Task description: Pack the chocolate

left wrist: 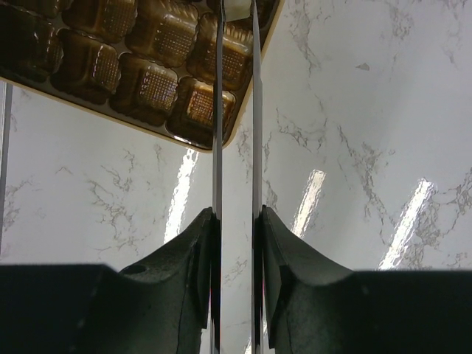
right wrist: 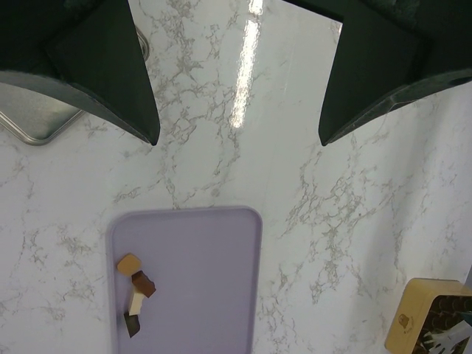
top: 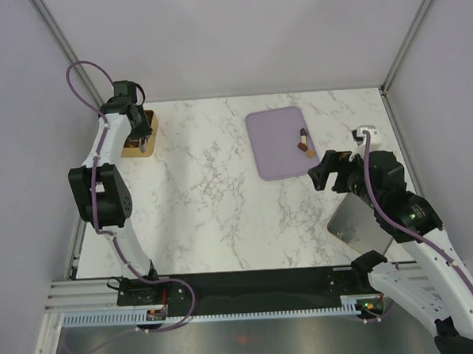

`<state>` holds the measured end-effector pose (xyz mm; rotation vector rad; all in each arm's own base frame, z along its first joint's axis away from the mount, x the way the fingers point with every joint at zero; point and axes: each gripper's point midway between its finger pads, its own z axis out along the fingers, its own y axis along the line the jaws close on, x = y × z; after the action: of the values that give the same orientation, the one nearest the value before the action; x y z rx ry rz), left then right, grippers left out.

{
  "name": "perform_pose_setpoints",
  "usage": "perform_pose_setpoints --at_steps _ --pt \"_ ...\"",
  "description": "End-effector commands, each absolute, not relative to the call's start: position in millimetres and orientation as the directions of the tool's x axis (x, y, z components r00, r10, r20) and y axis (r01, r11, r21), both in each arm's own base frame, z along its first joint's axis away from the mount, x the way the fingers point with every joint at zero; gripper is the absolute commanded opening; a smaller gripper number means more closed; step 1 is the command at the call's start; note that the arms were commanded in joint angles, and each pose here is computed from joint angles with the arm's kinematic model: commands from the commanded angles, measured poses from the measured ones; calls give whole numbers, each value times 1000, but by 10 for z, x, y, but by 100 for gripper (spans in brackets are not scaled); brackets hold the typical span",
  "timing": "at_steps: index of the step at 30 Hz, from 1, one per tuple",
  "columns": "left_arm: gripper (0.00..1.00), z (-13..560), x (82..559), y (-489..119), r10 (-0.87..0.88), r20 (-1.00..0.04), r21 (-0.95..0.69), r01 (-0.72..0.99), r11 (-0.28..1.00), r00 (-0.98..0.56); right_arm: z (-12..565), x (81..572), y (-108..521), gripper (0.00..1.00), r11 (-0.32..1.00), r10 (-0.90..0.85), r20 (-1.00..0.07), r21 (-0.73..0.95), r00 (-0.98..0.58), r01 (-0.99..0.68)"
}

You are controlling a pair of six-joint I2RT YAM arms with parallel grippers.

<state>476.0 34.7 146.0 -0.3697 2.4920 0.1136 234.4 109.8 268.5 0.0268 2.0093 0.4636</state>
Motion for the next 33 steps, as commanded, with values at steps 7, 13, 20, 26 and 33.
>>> perform_pose_setpoints --at_steps 7,13,20,26,33 --pt "43 1684 4906 415 -223 -649 4 -297 955 -727 2749 2401 1072 97 932 217 -873 319 -436 -175" --pt "46 1745 4877 367 -221 -654 -12 -282 959 -723 2782 2385 1069 97 929 225 -875 325 -430 -177" --pt "47 2015 4774 149 -207 -686 -67 -223 972 -698 2830 2356 1025 98 934 223 -878 318 -424 -166" --pt "48 2261 4544 -516 -110 -719 -86 -69 994 -686 2876 2299 993 97 934 226 -880 318 -418 -165" --pt "48 2534 4156 -1863 44 -776 -126 223 967 -629 2889 2211 970 98 928 239 -877 332 -418 -167"
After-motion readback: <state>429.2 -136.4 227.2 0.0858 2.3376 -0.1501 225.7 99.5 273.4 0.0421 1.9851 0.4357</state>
